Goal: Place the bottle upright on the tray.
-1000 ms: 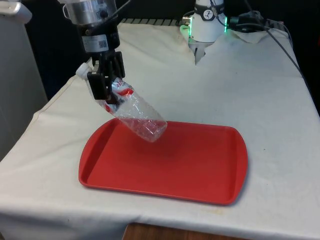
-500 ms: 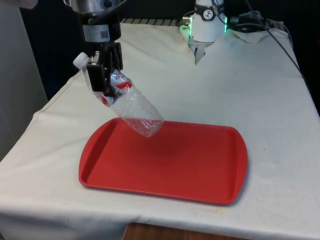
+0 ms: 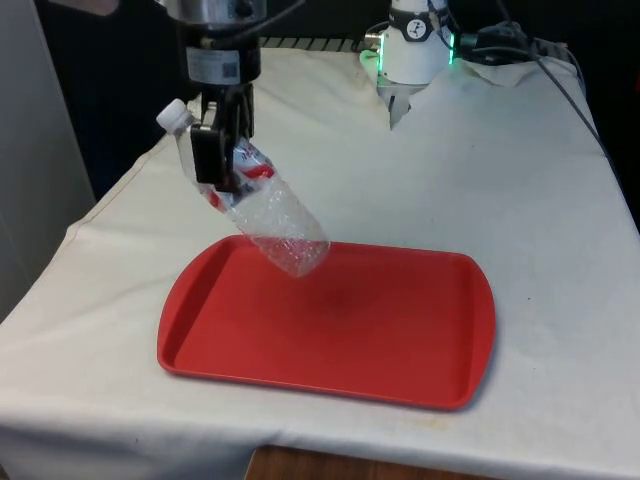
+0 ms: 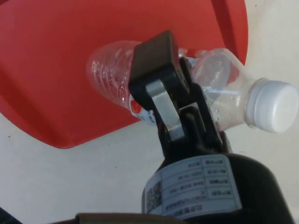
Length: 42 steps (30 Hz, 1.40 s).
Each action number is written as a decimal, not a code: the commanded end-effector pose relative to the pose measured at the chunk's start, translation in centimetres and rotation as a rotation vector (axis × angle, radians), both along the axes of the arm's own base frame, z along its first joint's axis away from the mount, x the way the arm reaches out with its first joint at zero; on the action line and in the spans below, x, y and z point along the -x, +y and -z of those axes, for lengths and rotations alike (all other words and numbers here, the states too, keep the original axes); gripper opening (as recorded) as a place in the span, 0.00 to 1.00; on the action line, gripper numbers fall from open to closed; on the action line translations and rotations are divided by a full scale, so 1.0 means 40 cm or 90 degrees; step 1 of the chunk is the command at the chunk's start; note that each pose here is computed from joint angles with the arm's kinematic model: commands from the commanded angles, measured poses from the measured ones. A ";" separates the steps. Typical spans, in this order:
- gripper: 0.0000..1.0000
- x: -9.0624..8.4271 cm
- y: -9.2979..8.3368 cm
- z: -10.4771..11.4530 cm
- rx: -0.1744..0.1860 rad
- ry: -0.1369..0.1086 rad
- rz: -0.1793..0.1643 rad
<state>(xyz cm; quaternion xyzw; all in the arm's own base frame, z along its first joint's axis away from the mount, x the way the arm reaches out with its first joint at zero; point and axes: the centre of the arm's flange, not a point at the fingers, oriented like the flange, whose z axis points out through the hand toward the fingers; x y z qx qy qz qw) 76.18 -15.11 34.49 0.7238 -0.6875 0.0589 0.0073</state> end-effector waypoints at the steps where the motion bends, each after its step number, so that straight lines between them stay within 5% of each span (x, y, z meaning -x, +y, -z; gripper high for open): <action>1: 0.14 -0.006 0.010 -0.001 0.009 -0.015 0.001; 5: 0.14 -0.013 0.027 0.001 0.022 -0.022 -0.004; 6: 0.14 -0.009 0.022 0.005 0.016 -0.007 -0.006; 7: 0.14 -0.014 0.030 0.005 0.029 -0.024 -0.005; 13: 0.14 -0.014 0.035 0.013 0.049 -0.027 -0.008; 14: 0.14 -0.013 0.034 0.018 0.043 -0.013 -0.011; 15: 0.14 -0.014 0.036 0.014 0.052 -0.026 -0.009; 23: 0.14 -0.011 0.050 0.019 0.079 -0.017 -0.014; 24: 0.14 -0.014 0.049 0.024 0.075 -0.003 -0.017; 25: 0.14 -0.011 0.051 0.020 0.083 -0.016 -0.014; 32: 0.14 -0.012 0.069 0.033 0.107 -0.012 -0.017; 33: 0.14 -0.015 0.068 0.033 0.102 0.004 -0.019; 34: 0.14 -0.011 0.069 0.036 0.110 -0.012 -0.017; 41: 0.14 -0.008 0.069 0.064 0.121 -0.014 -0.018; 42: 0.14 -0.014 0.070 0.065 0.116 -0.001 -0.021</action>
